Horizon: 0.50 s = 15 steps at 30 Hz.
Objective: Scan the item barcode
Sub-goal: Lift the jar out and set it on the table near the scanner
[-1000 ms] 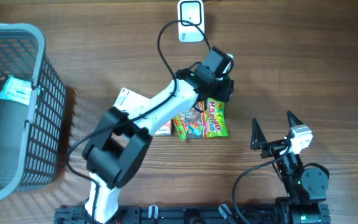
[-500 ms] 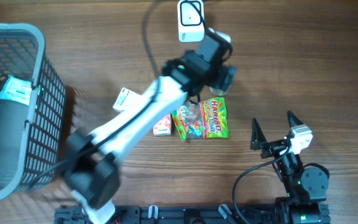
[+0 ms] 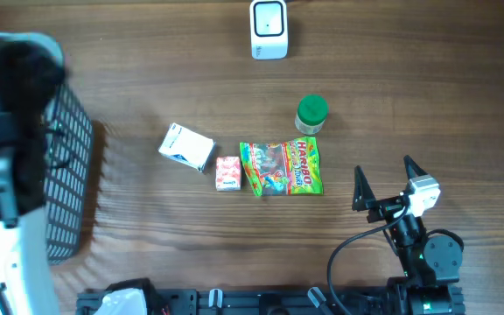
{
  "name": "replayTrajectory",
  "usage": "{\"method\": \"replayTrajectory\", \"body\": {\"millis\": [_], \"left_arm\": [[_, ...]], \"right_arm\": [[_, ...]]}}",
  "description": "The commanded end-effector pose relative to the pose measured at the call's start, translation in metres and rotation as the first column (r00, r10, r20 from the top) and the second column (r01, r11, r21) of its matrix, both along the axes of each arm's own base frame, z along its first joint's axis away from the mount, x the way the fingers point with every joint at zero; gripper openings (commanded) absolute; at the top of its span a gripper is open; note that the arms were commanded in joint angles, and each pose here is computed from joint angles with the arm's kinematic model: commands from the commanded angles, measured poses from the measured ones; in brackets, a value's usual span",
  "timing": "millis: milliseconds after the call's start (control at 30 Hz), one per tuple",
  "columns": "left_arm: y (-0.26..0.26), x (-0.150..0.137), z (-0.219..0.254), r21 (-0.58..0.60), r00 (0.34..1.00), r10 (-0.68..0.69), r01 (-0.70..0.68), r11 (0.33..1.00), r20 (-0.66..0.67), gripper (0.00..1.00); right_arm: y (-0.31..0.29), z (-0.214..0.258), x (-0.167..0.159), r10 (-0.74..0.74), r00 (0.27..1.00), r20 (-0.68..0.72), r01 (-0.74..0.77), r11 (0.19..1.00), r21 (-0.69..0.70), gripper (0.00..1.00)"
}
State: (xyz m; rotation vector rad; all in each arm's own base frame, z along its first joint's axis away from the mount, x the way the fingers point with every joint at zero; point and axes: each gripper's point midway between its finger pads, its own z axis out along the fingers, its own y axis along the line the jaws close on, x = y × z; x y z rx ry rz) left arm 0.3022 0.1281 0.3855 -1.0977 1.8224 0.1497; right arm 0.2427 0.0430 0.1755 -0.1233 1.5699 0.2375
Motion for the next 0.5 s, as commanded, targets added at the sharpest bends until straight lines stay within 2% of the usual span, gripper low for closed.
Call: {"method": "replayTrajectory", "body": {"millis": [0,67,167,233,467], "left_arm": [[0.035,0.002,-0.045,-0.249,0.997,0.082,-0.075,0.966,0.016,1.00],[0.067,0.004,-0.074,-0.291,0.994,0.109,-0.102,0.951,0.008,1.00],[0.087,0.020,-0.110,-0.313,0.999,0.038,-0.029,0.949,0.023,1.00],[0.098,0.029,-0.144,-0.353,0.999,0.035,-0.027,0.935,0.014,1.00],[0.115,0.065,-0.278,-0.491,0.986,-0.005,-0.078,0.868,-0.167,1.00]], "right_arm": [[0.000,0.003,0.000,-0.001,1.000,0.015,0.001,1.000,-0.012,1.00],[0.000,0.003,0.000,-0.001,1.000,0.015,0.001,1.000,-0.012,0.99],[0.000,0.003,0.000,-0.001,1.000,0.015,0.001,1.000,-0.012,1.00],[0.000,0.003,0.000,-0.001,1.000,0.015,0.001,1.000,-0.013,1.00],[0.000,0.003,0.000,-0.001,1.000,0.015,0.001,1.000,-0.012,1.00]]}}
